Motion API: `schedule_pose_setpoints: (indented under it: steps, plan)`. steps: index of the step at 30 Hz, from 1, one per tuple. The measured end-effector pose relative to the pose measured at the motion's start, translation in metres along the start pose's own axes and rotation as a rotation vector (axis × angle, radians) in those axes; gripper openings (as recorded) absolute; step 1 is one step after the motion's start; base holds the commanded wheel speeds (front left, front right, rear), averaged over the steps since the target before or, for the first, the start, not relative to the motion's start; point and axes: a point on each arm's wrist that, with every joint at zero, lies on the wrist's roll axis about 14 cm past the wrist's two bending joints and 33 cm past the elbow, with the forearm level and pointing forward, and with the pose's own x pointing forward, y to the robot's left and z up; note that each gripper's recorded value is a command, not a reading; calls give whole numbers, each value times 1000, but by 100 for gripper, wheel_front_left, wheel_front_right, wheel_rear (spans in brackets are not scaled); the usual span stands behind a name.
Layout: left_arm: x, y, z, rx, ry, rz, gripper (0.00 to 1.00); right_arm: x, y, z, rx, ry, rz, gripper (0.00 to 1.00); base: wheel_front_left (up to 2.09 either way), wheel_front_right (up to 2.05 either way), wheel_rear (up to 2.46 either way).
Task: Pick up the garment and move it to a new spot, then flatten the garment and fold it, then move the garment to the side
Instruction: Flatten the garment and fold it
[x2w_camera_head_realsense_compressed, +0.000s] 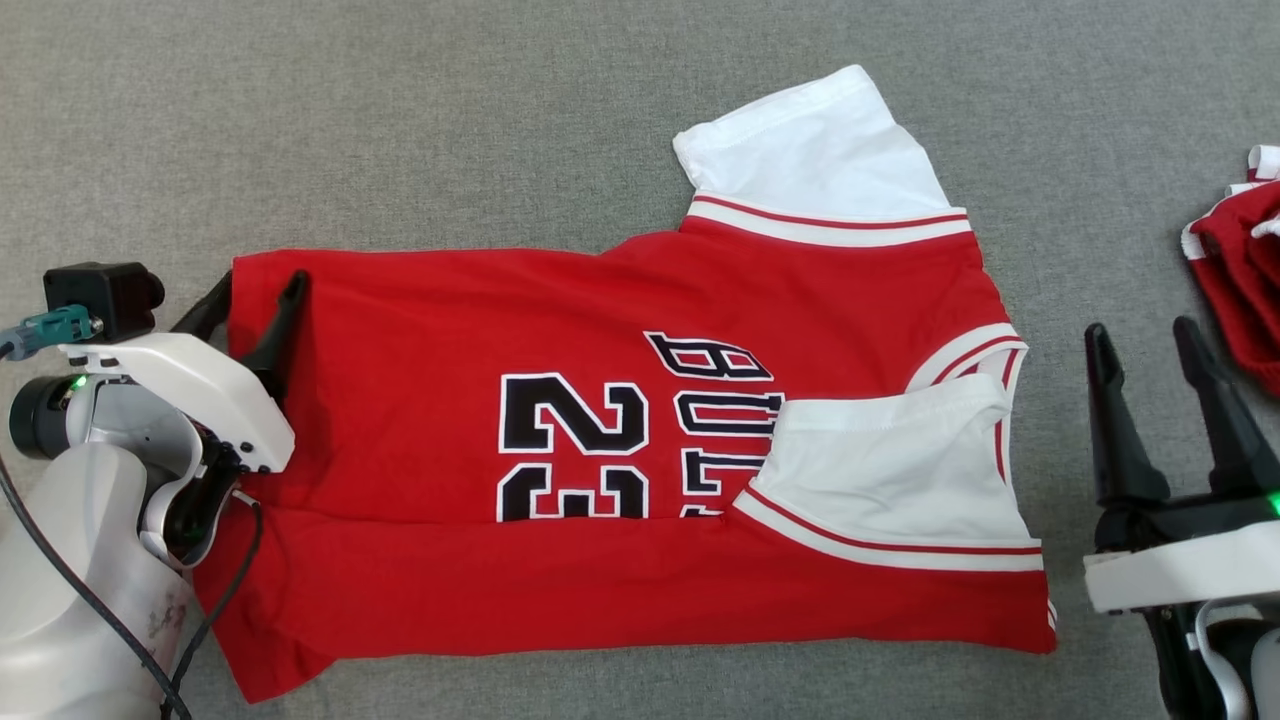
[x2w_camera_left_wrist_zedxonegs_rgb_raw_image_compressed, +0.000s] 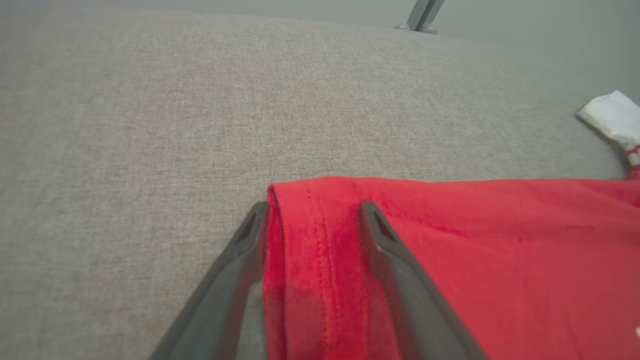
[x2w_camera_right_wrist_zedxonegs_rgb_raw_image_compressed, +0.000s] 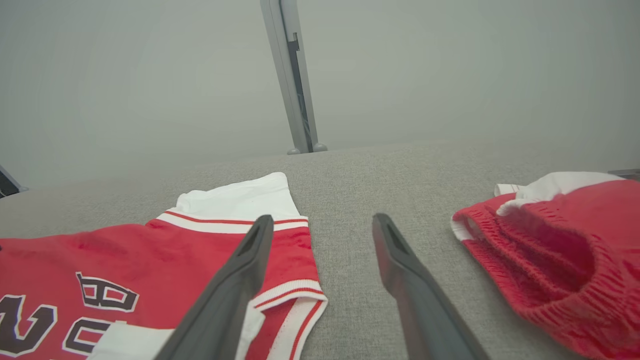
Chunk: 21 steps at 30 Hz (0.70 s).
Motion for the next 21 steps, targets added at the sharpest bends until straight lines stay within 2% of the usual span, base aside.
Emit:
schedule_pose_setpoints:
  steps: [8,13,17,21]
  plan:
    - [3,-1,9,45,-32,-10,0,30,-23,12,-20,-23,-16,100,0,0,0]
    - [6,-3,13,54,-45,-14,0,68,-24,18,-20,-36,10,100,0,0,0]
    - [10,-4,14,61,-52,-20,0,107,-8,22,-25,-31,75,100,0,0,0]
    - [14,-8,14,70,-51,-31,0,146,17,14,-51,33,157,100,0,0,0]
